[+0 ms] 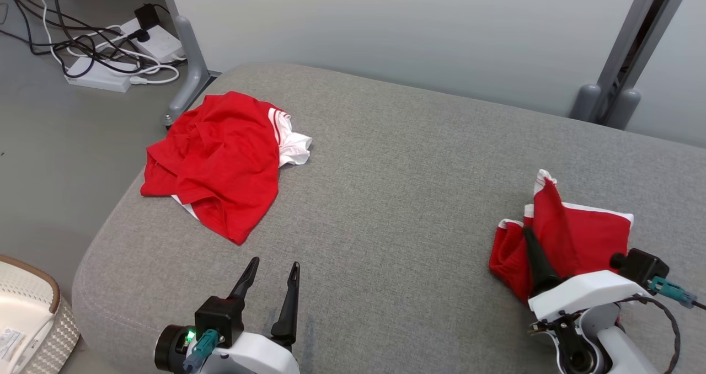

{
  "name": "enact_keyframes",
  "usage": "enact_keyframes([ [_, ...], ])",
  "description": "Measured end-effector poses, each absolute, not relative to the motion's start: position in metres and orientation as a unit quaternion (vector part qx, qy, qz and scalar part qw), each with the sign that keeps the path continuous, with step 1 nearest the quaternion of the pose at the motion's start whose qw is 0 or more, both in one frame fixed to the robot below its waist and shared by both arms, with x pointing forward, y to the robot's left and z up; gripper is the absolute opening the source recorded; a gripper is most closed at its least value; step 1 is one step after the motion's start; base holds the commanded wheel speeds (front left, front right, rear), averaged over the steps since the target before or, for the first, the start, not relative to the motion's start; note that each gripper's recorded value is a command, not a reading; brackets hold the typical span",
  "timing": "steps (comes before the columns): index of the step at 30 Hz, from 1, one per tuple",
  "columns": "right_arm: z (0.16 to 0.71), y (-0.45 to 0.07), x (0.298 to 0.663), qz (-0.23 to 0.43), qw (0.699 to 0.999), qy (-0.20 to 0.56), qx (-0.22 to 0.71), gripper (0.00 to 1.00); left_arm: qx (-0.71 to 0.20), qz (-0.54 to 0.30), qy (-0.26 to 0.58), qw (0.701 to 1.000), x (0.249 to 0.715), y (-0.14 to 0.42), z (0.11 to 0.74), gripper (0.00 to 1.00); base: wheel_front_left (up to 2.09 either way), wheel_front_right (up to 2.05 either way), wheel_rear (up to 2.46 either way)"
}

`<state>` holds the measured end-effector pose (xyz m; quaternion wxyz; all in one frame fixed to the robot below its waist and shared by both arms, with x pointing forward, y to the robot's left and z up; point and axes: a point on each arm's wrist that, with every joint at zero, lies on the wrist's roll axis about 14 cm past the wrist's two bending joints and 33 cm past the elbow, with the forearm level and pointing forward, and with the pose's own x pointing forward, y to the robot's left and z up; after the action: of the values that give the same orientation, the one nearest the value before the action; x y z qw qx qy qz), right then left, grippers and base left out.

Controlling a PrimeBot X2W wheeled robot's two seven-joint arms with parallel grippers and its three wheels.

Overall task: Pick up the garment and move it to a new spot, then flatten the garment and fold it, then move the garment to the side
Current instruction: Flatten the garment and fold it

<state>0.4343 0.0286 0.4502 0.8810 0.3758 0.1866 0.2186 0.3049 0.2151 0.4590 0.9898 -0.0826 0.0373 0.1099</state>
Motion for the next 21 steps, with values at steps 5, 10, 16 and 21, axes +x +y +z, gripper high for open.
enact_keyframes([
  [5,0.452,0.047,0.426,0.248,0.876,0.194,0.365,1.00,-0.083,0.113,0.036,0.990,0.303,0.216,0.460,1.00,0.00,0.00,0.00],
  [10,0.445,0.064,0.410,0.273,0.868,0.218,0.352,1.00,-0.084,0.115,0.036,0.989,0.302,0.217,0.460,1.00,0.00,0.00,0.00],
  [16,0.425,0.075,0.383,0.291,0.853,0.274,0.335,1.00,-0.085,0.111,0.036,0.990,0.302,0.215,0.459,1.00,0.00,0.00,0.00],
  [21,0.432,0.074,0.376,0.300,0.851,0.272,0.336,1.00,-0.084,0.097,0.035,0.991,0.307,0.207,0.460,1.00,0.00,0.00,0.00],
])
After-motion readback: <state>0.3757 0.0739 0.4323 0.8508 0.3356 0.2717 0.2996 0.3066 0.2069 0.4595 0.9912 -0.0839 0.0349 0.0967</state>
